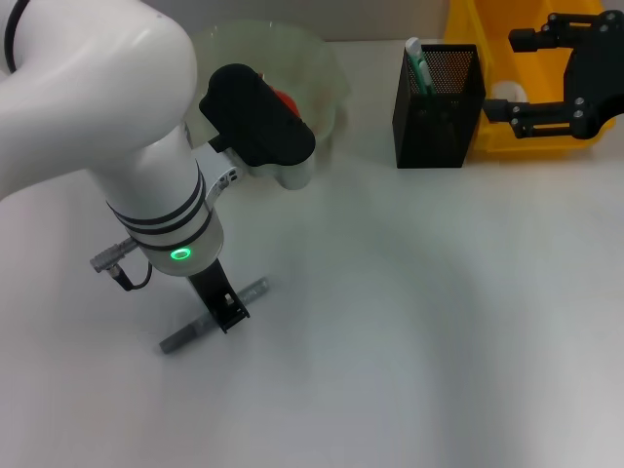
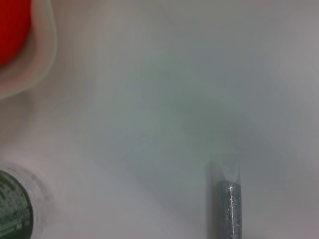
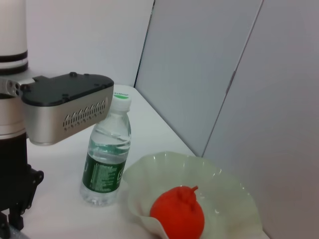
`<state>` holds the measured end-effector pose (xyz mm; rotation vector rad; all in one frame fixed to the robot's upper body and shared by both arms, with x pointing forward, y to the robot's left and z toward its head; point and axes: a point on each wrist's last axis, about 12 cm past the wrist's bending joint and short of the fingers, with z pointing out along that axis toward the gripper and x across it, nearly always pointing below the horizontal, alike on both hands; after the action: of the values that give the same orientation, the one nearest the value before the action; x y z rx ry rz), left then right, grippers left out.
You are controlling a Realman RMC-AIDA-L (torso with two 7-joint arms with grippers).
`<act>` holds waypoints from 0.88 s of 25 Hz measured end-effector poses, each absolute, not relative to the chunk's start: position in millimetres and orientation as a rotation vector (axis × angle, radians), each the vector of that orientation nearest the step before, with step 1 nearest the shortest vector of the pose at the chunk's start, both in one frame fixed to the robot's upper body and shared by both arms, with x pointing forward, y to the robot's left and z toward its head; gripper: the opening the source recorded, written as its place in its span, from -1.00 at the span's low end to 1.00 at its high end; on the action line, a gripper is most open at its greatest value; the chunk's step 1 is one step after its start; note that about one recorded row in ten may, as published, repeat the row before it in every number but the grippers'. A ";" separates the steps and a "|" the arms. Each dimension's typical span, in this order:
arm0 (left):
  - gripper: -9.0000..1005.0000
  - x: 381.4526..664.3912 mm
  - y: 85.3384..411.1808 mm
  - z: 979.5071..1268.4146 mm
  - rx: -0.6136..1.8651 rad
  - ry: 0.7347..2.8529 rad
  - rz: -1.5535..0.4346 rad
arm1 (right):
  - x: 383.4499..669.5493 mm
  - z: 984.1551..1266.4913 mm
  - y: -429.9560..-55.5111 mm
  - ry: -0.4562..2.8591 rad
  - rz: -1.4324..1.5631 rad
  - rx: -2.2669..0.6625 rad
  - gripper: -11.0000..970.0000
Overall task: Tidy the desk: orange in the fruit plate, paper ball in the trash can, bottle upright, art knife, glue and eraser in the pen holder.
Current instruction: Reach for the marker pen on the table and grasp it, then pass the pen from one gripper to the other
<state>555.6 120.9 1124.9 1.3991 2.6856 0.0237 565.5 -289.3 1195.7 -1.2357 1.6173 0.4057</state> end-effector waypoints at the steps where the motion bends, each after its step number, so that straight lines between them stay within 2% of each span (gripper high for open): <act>1: -0.39 555.6 120.8 1124.9 1.400 2.685 0.024 | 565.2 1195.9 -289.5 1.615 0.407 -1.233 0.60; 5: -0.60 555.4 120.5 1124.8 1.403 2.684 0.026 | 565.1 1196.1 -289.9 1.614 0.405 -1.230 0.60; 9: -0.66 553.9 119.4 1127.8 1.414 2.671 0.020 | 564.9 1196.6 -290.7 1.612 0.406 -1.223 0.60; 14: -0.69 551.7 119.5 1148.2 1.432 2.631 -0.023 | 563.1 1204.0 -292.7 1.635 0.417 -1.183 0.59; 16: -0.69 551.8 124.3 1168.5 1.427 2.574 -0.112 | 560.9 1210.0 -294.6 1.667 0.429 -1.139 0.59; 19: -0.70 552.3 126.1 1173.4 1.424 2.558 -0.147 | 557.6 1215.6 -297.6 1.697 0.435 -1.095 0.57; 21: -0.70 554.4 135.0 1196.5 1.419 2.437 -0.354 | 553.5 1221.2 -301.0 1.728 0.440 -1.047 0.56; 22: -0.70 554.4 135.0 1196.5 1.419 2.437 -0.354 | 551.8 1223.3 -302.0 1.742 0.446 -1.026 0.56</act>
<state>554.4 135.0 1196.5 1.4191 2.4372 -0.3541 551.8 -302.0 1223.3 -1.0259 1.7419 0.4462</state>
